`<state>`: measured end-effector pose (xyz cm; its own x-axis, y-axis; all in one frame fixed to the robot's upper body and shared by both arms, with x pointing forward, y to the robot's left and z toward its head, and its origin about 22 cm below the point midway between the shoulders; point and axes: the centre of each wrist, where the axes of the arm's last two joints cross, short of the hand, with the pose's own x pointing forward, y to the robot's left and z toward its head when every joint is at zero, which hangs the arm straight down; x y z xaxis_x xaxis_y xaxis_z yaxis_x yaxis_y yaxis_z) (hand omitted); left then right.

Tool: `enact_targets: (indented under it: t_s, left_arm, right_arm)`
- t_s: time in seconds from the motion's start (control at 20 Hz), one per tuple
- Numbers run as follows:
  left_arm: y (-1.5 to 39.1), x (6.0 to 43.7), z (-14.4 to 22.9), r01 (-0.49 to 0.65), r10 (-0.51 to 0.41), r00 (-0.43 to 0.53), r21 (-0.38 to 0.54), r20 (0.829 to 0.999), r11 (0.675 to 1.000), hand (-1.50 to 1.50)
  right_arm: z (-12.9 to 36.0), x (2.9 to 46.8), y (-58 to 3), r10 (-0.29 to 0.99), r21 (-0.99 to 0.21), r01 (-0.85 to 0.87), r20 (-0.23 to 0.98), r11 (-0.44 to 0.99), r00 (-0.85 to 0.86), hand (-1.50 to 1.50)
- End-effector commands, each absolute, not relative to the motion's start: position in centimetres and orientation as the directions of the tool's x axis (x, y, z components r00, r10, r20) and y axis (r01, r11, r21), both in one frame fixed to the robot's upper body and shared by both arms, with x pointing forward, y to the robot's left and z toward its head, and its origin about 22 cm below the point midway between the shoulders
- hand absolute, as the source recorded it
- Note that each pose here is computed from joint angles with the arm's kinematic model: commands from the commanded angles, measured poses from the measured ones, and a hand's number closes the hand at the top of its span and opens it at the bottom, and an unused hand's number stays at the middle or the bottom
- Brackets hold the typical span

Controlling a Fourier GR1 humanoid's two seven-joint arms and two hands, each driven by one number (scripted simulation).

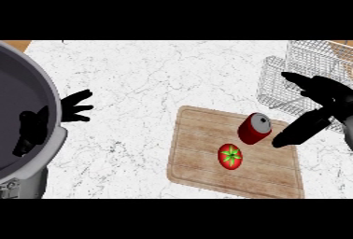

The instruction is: Pick the can from the cutting board and place it in the tiered basket

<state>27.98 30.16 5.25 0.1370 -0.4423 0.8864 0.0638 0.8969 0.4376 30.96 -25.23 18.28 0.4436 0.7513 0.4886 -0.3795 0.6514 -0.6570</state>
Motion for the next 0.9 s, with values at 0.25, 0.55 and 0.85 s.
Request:
enact_targets:
  t_s: [0.25, 0.55, 0.85]
  left_arm:
    - [30.8, 27.6, 4.1, -0.097, -0.405, 0.046, 0.408, 0.913, 0.908, 0.00]
    - [30.5, 27.8, 4.7, -0.116, -0.417, 0.056, 0.421, 0.907, 0.900, 0.00]
    - [29.5, 27.4, 6.1, -0.109, -0.414, 0.040, 0.416, 0.909, 0.903, 0.00]
  right_arm:
    - [18.1, 30.7, -23.0, 0.807, -0.737, -0.403, 0.324, 0.542, 0.493, -1.50]
    - [17.3, 30.5, -24.1, 0.828, -0.761, -0.402, 0.304, 0.508, 0.471, -1.50]
    - [14.3, 30.9, -21.1, 0.821, -0.741, -0.428, 0.289, 0.518, 0.493, -1.50]
